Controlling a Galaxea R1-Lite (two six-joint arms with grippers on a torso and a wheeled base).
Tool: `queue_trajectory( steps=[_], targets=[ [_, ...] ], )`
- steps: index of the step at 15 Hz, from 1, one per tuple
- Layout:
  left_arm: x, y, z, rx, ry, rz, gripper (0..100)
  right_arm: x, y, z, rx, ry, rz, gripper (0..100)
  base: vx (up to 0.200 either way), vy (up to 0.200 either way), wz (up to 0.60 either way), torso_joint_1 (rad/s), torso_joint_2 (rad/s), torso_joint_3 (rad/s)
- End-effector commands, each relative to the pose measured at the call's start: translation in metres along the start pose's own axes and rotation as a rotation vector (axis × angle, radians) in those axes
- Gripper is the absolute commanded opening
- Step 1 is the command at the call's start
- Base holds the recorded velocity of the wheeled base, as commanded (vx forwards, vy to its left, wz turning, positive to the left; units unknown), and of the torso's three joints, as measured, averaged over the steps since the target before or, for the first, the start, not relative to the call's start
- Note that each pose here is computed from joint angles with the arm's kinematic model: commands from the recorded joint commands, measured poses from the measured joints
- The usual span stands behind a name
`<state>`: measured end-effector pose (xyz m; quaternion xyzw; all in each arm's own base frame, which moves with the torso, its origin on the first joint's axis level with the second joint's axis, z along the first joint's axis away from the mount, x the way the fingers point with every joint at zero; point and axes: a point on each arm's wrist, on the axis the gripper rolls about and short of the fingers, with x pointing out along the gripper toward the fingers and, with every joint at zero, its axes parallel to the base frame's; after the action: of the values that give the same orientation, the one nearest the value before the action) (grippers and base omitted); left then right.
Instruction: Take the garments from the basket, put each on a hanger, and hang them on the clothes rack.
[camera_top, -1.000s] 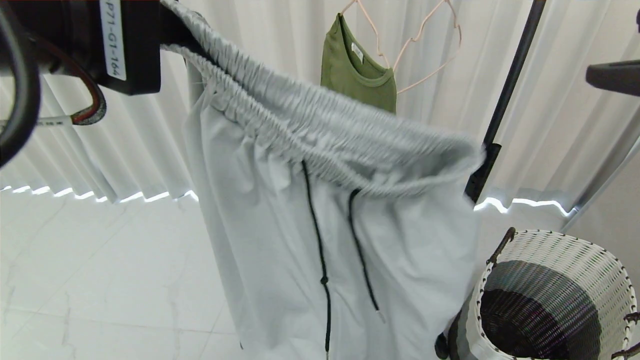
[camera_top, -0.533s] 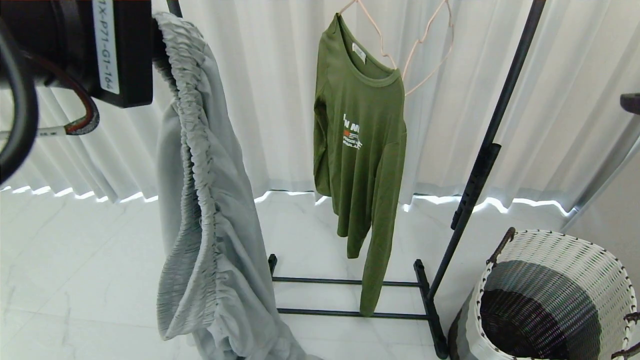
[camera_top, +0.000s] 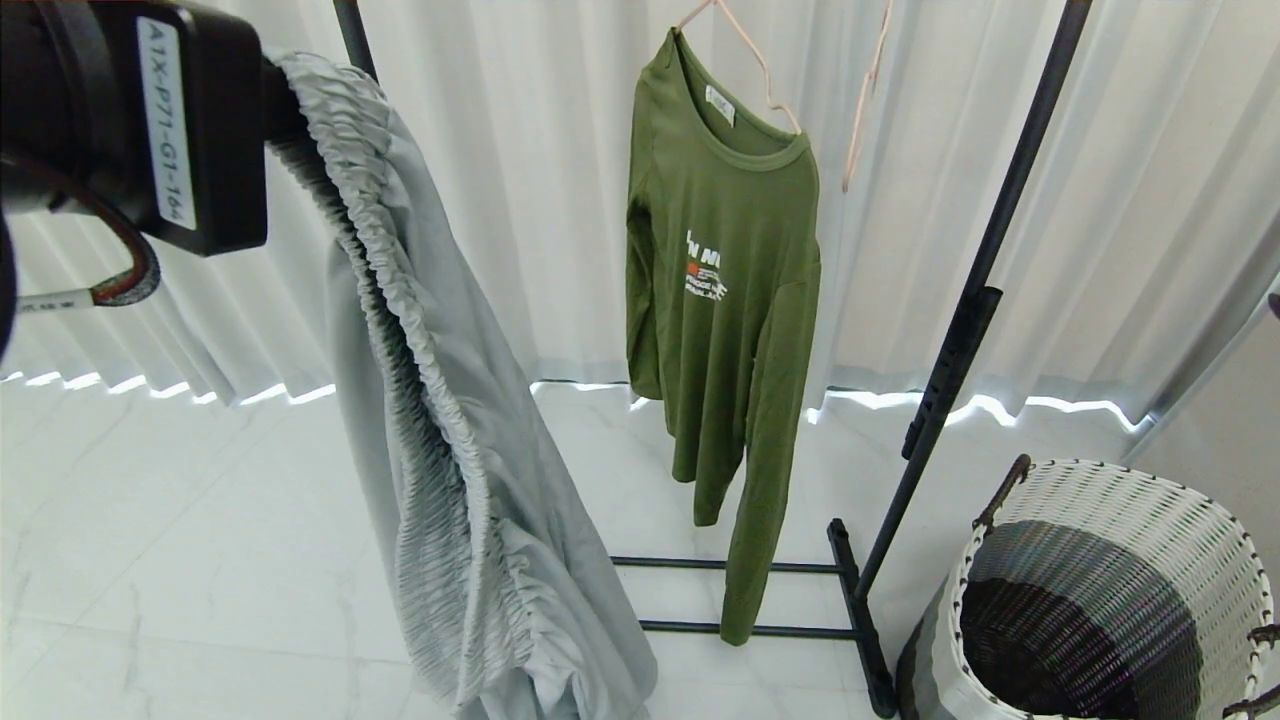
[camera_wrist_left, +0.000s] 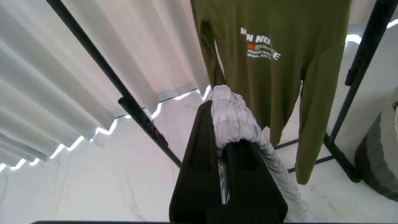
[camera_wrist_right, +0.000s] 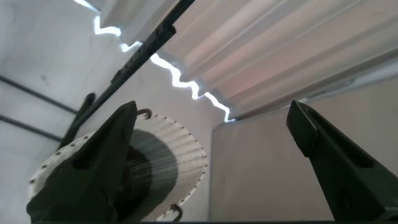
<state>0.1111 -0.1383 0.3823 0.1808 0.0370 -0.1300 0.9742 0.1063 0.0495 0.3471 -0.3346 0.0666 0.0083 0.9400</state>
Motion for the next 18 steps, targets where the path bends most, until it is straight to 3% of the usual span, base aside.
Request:
queue_trajectory(
  steps=[1, 4, 9, 18],
  targets=[
    [-0.001, 0.001, 0.000, -0.002, -0.003, 0.001, 0, -0.002, 0.009, -0.020, -0.027, -0.009, -0.030, 100, 0.000, 0.000, 0.00, 0.000, 0.00, 0.000],
    [-0.007, 0.005, -0.005, 0.008, -0.002, 0.004, 0, 0.010, 0.024, -0.031, 0.039, -0.044, -0.051, 100, 0.000, 0.000, 0.00, 0.000, 0.00, 0.000],
    [-0.012, 0.008, -0.016, 0.037, 0.014, 0.000, 0, 0.009, 0.030, -0.039, 0.152, -0.033, -0.040, 100, 0.000, 0.000, 0.00, 0.000, 0.00, 0.000],
    [-0.013, 0.008, -0.016, 0.052, 0.014, 0.000, 0, 0.006, 0.032, -0.045, 0.178, -0.028, -0.035, 100, 0.000, 0.000, 0.00, 0.137, -0.38, -0.244]
  ],
)
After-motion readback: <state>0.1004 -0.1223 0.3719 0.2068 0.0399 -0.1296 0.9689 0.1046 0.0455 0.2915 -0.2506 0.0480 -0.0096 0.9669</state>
